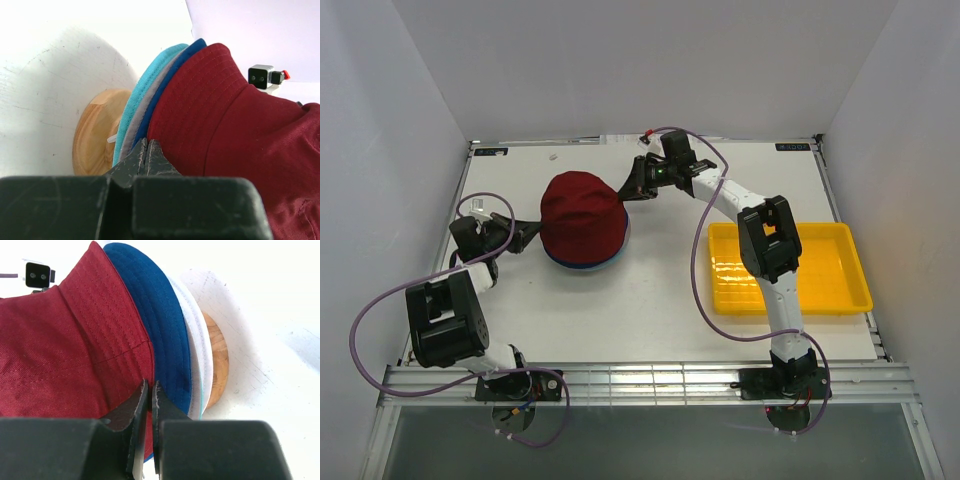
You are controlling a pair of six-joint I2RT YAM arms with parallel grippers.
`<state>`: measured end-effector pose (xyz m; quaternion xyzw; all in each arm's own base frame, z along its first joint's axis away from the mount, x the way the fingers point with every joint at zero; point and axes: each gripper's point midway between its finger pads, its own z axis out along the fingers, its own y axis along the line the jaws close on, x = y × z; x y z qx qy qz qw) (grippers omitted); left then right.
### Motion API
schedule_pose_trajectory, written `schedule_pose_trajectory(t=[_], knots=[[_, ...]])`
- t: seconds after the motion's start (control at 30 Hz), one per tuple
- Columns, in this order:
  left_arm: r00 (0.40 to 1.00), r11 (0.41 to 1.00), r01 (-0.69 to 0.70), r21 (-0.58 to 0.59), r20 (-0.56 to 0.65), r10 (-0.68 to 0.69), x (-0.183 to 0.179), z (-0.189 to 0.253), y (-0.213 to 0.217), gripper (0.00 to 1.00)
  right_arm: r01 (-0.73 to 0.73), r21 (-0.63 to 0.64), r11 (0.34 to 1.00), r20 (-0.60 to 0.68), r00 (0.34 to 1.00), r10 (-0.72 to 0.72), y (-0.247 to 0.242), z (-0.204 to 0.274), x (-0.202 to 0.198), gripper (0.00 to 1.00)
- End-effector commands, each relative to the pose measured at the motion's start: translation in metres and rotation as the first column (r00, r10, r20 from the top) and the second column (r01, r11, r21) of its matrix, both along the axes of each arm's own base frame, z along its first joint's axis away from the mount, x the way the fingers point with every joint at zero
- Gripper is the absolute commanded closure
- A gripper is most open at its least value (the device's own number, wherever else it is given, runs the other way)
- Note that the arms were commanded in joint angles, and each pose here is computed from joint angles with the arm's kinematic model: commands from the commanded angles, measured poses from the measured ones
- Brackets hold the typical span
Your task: Stack the hats
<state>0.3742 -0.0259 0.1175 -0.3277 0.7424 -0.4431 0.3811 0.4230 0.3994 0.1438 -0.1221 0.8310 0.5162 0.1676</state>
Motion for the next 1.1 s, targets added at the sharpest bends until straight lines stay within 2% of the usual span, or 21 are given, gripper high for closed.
schedule_pose_trajectory(t=[0.0, 0.23, 0.47, 0.57, 0.8, 1.0, 1.03, 1.07], knots=[[0.954, 0.986, -0.119, 0.117, -0.263, 0.146, -0.030, -0.074, 0.025, 1.00, 0.130, -0.225, 0.966, -0.032, 0.990, -0.141, -0.045, -0.070, 0.023, 0.92], [0.955, 0.984, -0.122, 0.126, -0.256, 0.151, -0.035, -0.058, 0.024, 1.00, 0.128, -0.202, 0.971, -0.012, 0.991, -0.134, -0.035, -0.052, 0.040, 0.89], [0.958, 0.983, -0.106, 0.148, -0.251, 0.141, -0.042, -0.052, 0.022, 1.00, 0.138, -0.149, 0.979, 0.017, 0.990, -0.137, -0.027, -0.024, 0.050, 0.54], [0.960, 0.984, -0.098, 0.149, -0.247, 0.133, -0.045, -0.050, 0.021, 1.00, 0.151, -0.134, 0.979, 0.045, 0.988, -0.146, -0.027, -0.007, 0.053, 0.47], [0.974, 0.987, -0.086, 0.136, -0.197, 0.112, -0.045, -0.030, 0.015, 1.00, 0.202, -0.078, 0.976, 0.048, 0.979, -0.199, -0.044, 0.040, 0.054, 0.45], [0.984, 0.989, -0.073, 0.127, -0.151, 0.092, -0.042, -0.009, 0.009, 1.00, 0.217, -0.051, 0.975, 0.002, 0.976, -0.217, -0.058, 0.059, 0.008, 0.47], [0.984, 0.990, -0.070, 0.123, -0.152, 0.088, -0.043, -0.008, 0.007, 1.00, 0.224, -0.015, 0.975, -0.003, 0.975, -0.224, -0.059, 0.077, -0.004, 0.47], [0.986, 0.990, -0.067, 0.123, -0.144, 0.084, -0.042, -0.005, 0.005, 1.00, 0.222, -0.017, 0.975, -0.037, 0.974, -0.222, -0.061, 0.060, -0.016, 0.47]])
